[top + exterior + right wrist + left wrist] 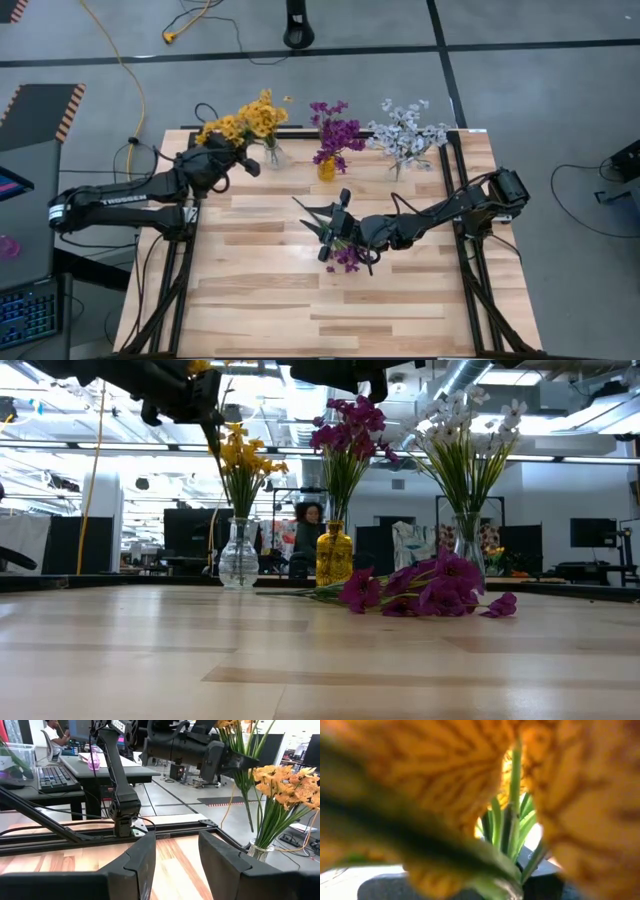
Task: Sort flowers into vase by color
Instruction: Put the yellow flowers into the left transparent vase
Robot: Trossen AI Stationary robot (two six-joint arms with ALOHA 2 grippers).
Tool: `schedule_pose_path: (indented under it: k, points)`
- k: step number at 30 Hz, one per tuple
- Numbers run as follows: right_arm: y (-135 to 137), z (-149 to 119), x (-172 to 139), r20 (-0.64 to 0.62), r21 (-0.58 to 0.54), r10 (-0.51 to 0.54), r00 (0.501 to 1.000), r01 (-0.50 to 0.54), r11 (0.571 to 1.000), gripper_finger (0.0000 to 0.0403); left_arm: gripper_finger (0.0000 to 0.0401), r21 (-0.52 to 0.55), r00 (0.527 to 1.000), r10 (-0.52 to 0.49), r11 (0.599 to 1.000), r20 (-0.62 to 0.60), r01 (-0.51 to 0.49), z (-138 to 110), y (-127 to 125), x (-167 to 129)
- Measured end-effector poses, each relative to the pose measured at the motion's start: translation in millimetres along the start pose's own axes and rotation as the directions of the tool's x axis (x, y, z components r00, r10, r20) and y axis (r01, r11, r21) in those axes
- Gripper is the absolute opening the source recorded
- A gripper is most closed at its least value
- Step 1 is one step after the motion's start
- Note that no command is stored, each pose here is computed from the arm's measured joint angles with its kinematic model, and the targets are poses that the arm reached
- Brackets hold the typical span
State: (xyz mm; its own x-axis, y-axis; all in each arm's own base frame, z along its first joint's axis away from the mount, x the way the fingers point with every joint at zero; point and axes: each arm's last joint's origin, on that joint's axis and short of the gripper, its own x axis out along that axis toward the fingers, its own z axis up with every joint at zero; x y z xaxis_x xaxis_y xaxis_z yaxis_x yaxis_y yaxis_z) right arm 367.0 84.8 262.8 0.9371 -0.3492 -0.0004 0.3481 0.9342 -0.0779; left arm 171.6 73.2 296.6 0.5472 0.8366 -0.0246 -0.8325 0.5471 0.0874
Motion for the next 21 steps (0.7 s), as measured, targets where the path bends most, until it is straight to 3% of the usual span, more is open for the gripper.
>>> schedule_pose_path:
  k: [11,21]
  points:
    - [0,0,0,0.001,0.000,0.000,1.000,0.000,1.000,0.0175,0.0008,0.005,0.998,0.036,0.999,-0.045,-0.036,-8,1,11]
    - [0,0,0,-0.001,-0.001,0.000,1.000,0.000,1.000,0.0175,0.0008,-0.038,1.000,0.010,0.999,-0.024,-0.011,-10,4,27]
